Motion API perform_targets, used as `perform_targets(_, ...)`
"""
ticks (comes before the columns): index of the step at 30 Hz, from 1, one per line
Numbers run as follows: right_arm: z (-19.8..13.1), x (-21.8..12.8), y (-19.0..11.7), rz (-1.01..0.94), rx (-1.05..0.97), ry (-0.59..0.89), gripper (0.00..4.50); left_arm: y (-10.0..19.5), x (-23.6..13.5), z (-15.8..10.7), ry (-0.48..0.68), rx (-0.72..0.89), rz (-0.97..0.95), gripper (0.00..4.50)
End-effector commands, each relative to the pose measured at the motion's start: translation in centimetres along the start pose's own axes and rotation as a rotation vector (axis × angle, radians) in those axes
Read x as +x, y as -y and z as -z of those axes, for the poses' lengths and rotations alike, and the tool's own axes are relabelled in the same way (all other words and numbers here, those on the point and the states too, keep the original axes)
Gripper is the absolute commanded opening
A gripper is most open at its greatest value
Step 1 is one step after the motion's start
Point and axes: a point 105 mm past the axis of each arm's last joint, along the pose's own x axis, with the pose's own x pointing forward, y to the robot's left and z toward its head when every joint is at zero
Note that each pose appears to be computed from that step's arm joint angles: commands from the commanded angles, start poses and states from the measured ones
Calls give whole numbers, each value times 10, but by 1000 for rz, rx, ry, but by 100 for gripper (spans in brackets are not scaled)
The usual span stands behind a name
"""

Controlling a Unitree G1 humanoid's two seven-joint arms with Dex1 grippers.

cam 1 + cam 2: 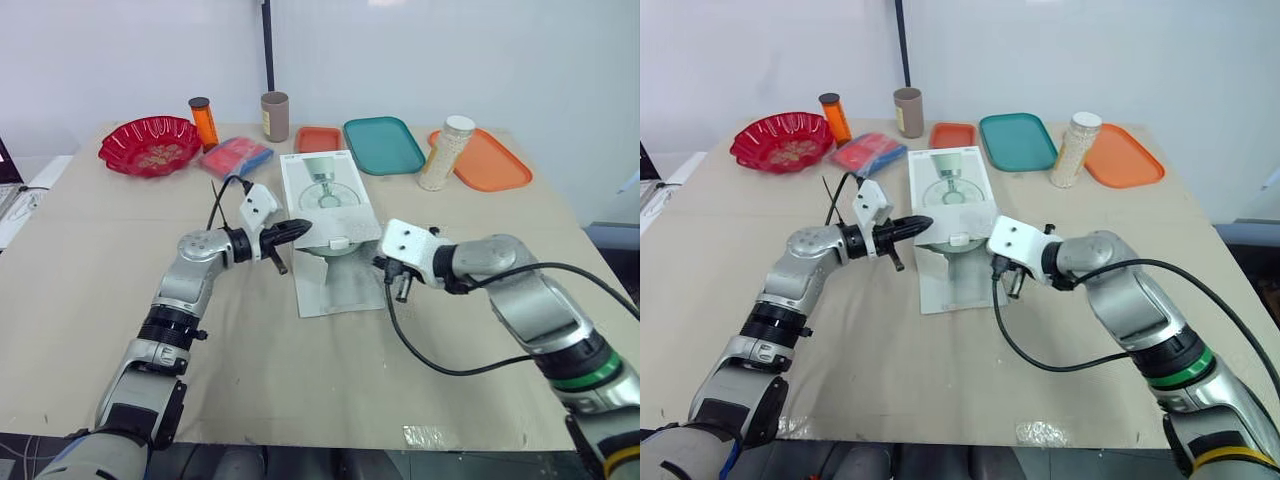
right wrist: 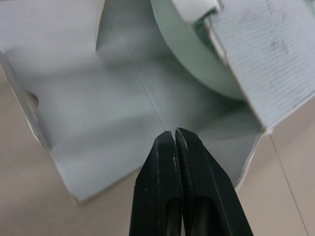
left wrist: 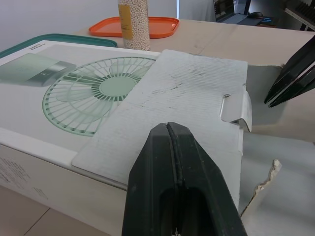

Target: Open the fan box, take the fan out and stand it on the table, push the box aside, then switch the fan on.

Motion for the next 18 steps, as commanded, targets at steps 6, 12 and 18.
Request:
perform_targets(6,26,-2,37,159,-5,-83,5,-1,1,2,-16,8,9,0)
perform_targets(12,34,18,52,235,64,-71,5,-1,-1,1,-12,10,5,0)
perform_targets(18,8,30,54,225,120,66,5,-4,-6,4,-24,15,-18,0)
